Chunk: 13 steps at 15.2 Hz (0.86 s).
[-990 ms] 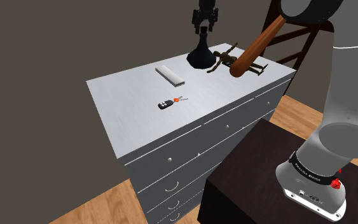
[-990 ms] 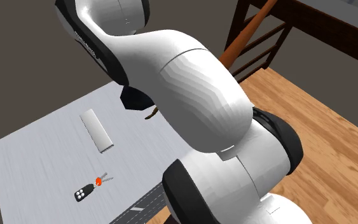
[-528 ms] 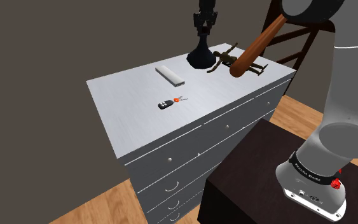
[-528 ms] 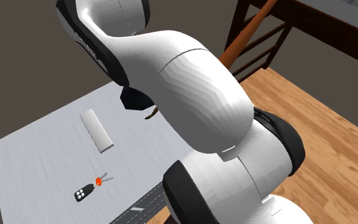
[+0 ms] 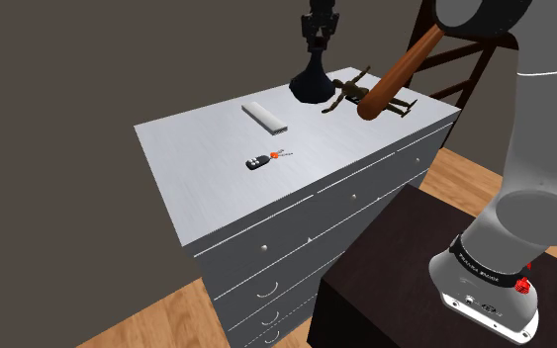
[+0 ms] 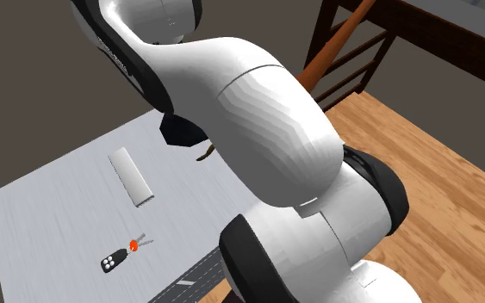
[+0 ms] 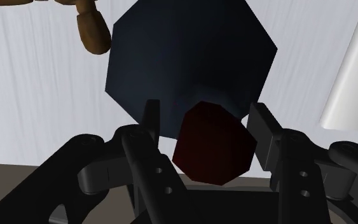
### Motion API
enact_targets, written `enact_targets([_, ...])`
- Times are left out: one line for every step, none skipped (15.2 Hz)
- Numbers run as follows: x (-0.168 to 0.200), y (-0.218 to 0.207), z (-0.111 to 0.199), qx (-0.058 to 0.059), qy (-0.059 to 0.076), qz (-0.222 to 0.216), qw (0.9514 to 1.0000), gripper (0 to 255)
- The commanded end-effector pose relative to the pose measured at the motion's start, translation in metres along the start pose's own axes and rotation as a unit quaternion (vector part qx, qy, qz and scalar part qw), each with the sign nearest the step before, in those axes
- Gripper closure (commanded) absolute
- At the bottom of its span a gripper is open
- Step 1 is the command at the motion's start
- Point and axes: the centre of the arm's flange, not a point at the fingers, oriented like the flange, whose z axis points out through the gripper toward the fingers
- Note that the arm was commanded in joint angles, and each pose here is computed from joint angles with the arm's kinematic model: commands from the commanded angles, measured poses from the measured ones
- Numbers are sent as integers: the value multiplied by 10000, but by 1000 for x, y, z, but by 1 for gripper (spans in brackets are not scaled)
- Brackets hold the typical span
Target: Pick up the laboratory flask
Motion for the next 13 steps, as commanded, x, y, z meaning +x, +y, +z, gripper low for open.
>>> enact_targets([0,0,-12,-2,11,-1,10000,255])
enact_targets([0,-1,-17,-2,11,-1,10000,255])
enact_targets([0,-1,-23,-2,11,-1,10000,255])
enact_targets([0,-1,-28,-2,11,-1,10000,255])
enact_targets([0,-1,-33,-2,11,-1,10000,255])
enact_targets([0,-2,-38,-2,11,-1,10000,255])
enact_targets([0,-2,-44,-2,11,-1,10000,255])
enact_targets([-1,-2,-49,-2,11,-1,10000,255])
enact_targets([-1,-2,-54,-2,11,-1,10000,255])
enact_targets([-1,-2,-59,-2,11,-1,10000,255])
enact_targets([-1,-3,-65,-2,11,-1,10000,255])
enact_targets([-1,-3,-66,-2,11,-1,10000,255])
enact_targets([-1,-3,-66,-2,11,-1,10000,255])
